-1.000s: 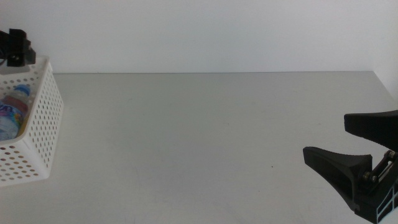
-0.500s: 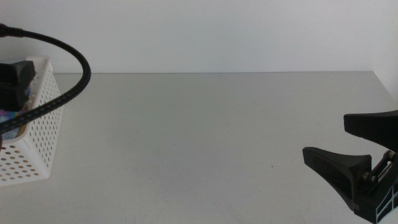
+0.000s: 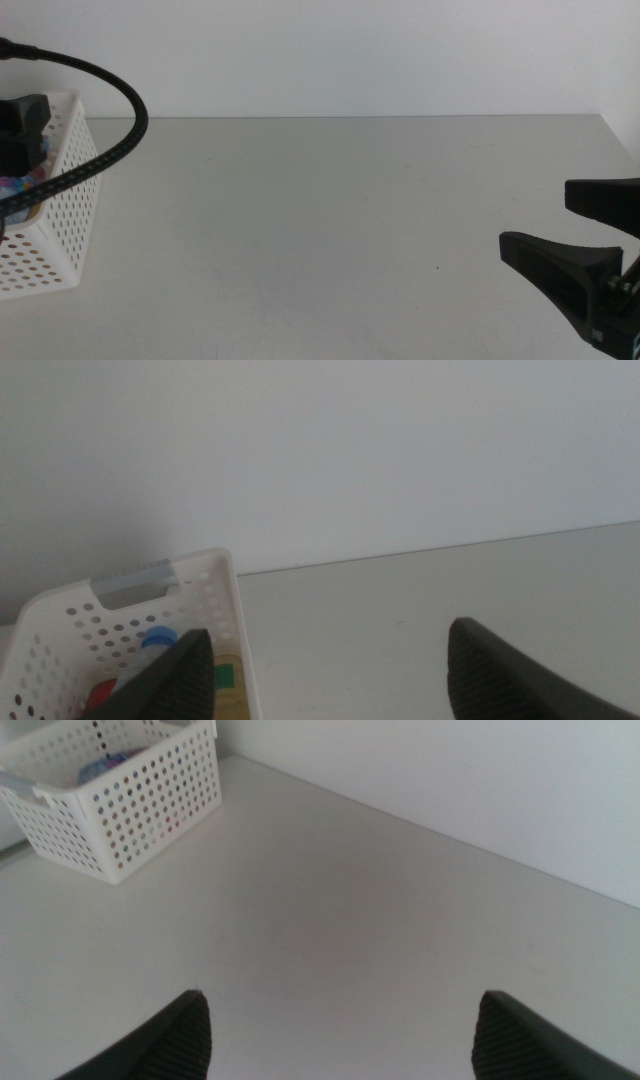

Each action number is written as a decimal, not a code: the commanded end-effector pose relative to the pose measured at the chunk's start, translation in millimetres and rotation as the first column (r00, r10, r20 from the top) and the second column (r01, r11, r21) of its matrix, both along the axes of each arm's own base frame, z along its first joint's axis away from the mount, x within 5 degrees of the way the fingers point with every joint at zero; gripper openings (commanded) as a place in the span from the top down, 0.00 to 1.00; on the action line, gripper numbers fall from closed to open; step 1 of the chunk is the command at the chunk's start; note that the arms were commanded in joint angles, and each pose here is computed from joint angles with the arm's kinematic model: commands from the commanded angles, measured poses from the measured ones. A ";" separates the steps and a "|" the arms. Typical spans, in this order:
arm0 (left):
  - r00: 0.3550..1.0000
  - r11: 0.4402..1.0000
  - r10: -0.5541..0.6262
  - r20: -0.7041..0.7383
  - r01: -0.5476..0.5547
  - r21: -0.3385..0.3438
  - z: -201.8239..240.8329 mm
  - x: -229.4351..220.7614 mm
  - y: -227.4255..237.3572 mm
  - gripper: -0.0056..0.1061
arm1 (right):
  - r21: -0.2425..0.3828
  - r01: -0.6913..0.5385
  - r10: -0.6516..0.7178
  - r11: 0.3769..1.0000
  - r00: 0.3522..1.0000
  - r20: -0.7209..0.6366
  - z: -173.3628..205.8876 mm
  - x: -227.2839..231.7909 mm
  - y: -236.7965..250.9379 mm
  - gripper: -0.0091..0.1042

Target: Use arms to grab the bottles and put them into the dustbin to the left of the table.

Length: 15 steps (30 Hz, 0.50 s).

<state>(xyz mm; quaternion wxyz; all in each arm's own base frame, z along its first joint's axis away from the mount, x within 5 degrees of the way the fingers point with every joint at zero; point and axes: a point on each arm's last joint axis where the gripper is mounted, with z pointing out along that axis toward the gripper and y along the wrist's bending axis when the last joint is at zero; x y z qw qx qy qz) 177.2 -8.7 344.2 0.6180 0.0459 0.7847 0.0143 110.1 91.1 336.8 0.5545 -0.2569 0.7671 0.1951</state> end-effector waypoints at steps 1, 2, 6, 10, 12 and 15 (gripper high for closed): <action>0.993 1.000 -0.016 0.113 0.018 -0.013 17.2 -0.1 -2.2 0.27 | 0.088 -0.013 0.005 0.996 0.996 0.084 18.2 -6.0 -4.5 0.33; 0.993 1.000 -0.016 0.113 0.018 -0.013 17.2 -0.1 -2.2 0.27 | 0.111 -0.003 -0.006 0.994 0.997 0.082 20.0 -7.8 -7.5 0.33; 0.993 1.000 -0.016 0.113 0.018 -0.013 17.2 -0.1 -2.2 0.27 | 0.165 0.094 -0.109 0.982 0.990 0.086 24.8 -7.7 -23.1 0.33; 0.993 1.000 -0.016 0.113 0.018 -0.013 17.2 -0.1 -2.2 0.27 | 0.174 0.228 -0.247 0.958 0.965 0.093 26.1 -1.2 -39.1 0.33; 0.993 1.000 -0.016 0.113 0.018 -0.013 17.2 -0.1 -2.2 0.27 | 0.179 0.302 -0.322 0.936 0.942 0.094 26.7 1.1 -48.3 0.33; 0.994 1.000 -0.016 0.112 0.018 -0.013 16.8 -0.1 -2.2 0.27 | 0.199 0.383 -0.410 0.902 0.905 0.118 30.5 -3.6 -61.5 0.33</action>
